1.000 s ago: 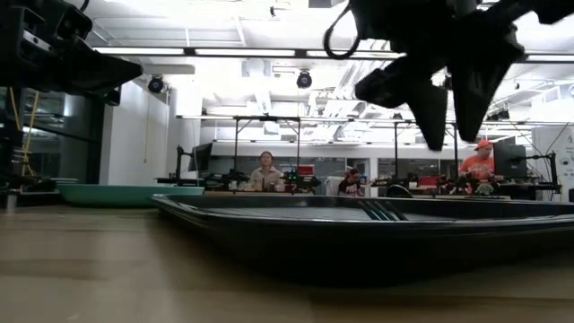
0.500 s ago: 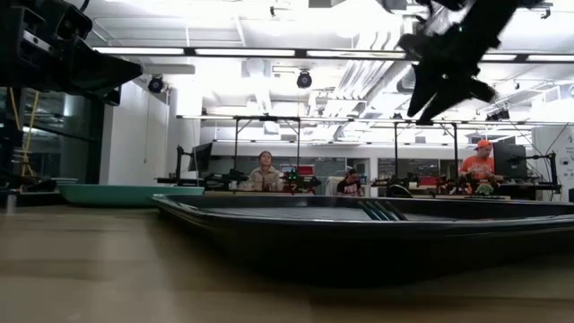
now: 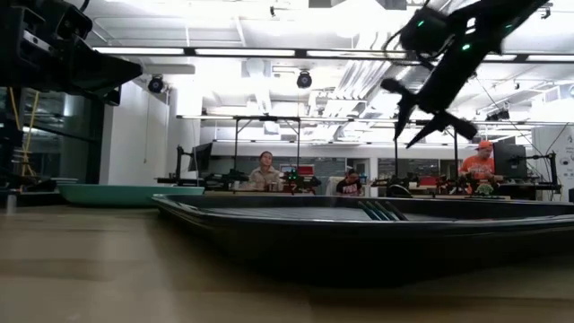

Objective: Pick and place plate/cup/fork/spoon on tray
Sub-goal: Put the orange spoon on the black serving tray to the right of the blue fork

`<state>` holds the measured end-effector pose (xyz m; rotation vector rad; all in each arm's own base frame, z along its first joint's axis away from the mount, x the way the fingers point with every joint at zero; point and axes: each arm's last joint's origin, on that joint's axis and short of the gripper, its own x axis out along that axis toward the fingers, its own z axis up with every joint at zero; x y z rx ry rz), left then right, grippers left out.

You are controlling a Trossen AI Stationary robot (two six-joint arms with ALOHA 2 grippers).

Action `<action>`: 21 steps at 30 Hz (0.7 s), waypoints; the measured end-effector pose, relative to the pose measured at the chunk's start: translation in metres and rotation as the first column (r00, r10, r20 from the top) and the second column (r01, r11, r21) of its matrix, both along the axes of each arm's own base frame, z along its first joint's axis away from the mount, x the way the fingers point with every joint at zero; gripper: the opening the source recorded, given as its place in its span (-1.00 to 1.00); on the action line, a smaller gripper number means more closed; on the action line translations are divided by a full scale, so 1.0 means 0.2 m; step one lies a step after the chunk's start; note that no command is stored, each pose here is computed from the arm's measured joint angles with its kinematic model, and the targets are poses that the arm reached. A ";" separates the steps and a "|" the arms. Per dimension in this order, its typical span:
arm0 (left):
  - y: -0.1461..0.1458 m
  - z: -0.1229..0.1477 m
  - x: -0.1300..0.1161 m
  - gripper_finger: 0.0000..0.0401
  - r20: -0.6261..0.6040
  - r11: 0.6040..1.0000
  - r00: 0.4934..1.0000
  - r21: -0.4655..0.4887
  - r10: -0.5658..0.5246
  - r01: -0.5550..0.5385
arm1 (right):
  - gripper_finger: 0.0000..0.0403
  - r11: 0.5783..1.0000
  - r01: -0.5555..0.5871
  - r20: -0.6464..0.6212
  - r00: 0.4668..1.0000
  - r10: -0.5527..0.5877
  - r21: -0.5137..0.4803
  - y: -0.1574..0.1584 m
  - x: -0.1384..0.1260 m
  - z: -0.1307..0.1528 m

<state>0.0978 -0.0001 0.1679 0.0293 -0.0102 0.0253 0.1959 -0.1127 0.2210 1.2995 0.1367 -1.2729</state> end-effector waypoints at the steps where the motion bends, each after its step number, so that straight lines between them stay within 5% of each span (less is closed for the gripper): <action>1: 0.00 0.00 0.00 -1.00 0.000 1.000 1.000 0.000 0.000 0.000 | -0.43 1.000 0.020 -0.018 1.000 -0.020 0.011 -0.03 0.01 -0.01; 11: 0.00 0.00 0.00 -1.00 0.000 1.000 1.000 0.000 0.000 0.000 | -0.43 0.967 0.241 -0.057 0.970 -0.237 0.084 -0.25 0.12 -0.12; 16: 0.00 0.00 0.00 -1.00 0.000 1.000 1.000 0.000 0.000 0.000 | -0.43 0.885 0.378 -0.112 0.926 -0.361 0.273 -0.31 0.11 -0.29; 21: 0.00 0.00 0.00 -1.00 0.000 1.000 1.000 0.000 0.000 0.000 | -0.43 0.832 0.452 -0.104 0.890 -0.444 0.322 -0.34 0.13 -0.37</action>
